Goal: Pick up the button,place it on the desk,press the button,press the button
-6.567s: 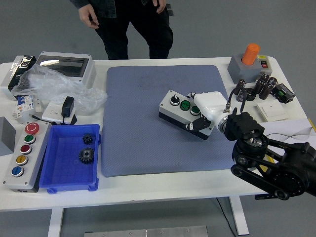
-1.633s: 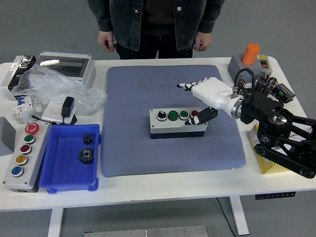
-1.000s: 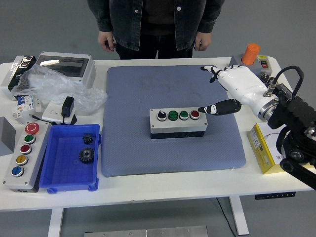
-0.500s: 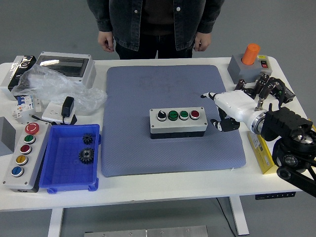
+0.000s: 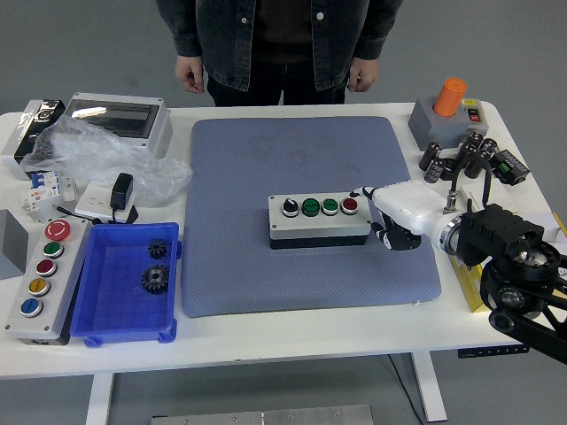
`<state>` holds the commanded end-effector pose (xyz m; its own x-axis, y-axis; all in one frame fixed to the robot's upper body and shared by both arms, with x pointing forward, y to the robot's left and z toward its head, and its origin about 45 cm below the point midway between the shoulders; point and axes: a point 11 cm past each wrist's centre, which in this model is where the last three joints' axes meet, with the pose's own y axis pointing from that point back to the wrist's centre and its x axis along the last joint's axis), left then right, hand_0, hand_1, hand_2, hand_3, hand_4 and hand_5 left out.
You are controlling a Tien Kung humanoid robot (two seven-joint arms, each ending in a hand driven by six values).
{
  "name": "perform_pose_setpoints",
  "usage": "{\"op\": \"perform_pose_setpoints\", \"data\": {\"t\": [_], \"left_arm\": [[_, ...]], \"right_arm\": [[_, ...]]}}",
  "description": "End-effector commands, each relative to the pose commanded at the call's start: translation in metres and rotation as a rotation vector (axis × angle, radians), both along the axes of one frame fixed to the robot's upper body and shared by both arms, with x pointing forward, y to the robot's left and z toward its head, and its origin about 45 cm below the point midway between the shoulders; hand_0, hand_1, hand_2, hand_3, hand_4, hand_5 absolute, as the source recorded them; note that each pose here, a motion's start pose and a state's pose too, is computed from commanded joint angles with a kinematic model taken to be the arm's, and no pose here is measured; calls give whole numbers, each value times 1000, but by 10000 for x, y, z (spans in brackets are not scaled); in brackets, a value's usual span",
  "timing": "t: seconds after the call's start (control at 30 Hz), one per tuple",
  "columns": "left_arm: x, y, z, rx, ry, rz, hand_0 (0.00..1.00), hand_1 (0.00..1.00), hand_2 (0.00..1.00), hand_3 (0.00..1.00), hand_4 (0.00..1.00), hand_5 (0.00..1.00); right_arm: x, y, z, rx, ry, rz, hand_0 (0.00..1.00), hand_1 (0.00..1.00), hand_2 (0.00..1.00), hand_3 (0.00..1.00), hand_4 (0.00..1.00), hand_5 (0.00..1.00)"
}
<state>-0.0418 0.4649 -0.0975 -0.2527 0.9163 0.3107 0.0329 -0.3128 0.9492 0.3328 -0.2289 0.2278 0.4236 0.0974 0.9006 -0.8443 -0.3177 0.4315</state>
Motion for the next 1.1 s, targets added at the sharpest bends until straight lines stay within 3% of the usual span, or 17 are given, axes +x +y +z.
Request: {"op": "perform_pose_setpoints", "data": {"t": [0.47, 0.83, 1.0, 1.1], "left_arm": [[13, 19, 8, 5, -5, 1, 704, 751, 675, 678, 689, 473], [37, 29, 11, 9, -13, 1, 706, 753, 675, 677, 689, 473], [34, 25, 9, 9, -13, 1, 705, 753, 676, 677, 689, 475], [20, 22, 8, 8, -10, 1, 705, 754, 676, 677, 690, 476]], "right_arm": [[3, 22, -174, -20, 38, 5, 389, 315, 224, 894, 425, 2], [1, 46, -214, -36, 45, 15, 383, 314, 223, 885, 424, 2], [8, 56, -171, -21, 34, 19, 384, 314, 224, 879, 424, 2], [25, 54, -57, 17, 11, 19, 384, 314, 224, 877, 423, 2]]}}
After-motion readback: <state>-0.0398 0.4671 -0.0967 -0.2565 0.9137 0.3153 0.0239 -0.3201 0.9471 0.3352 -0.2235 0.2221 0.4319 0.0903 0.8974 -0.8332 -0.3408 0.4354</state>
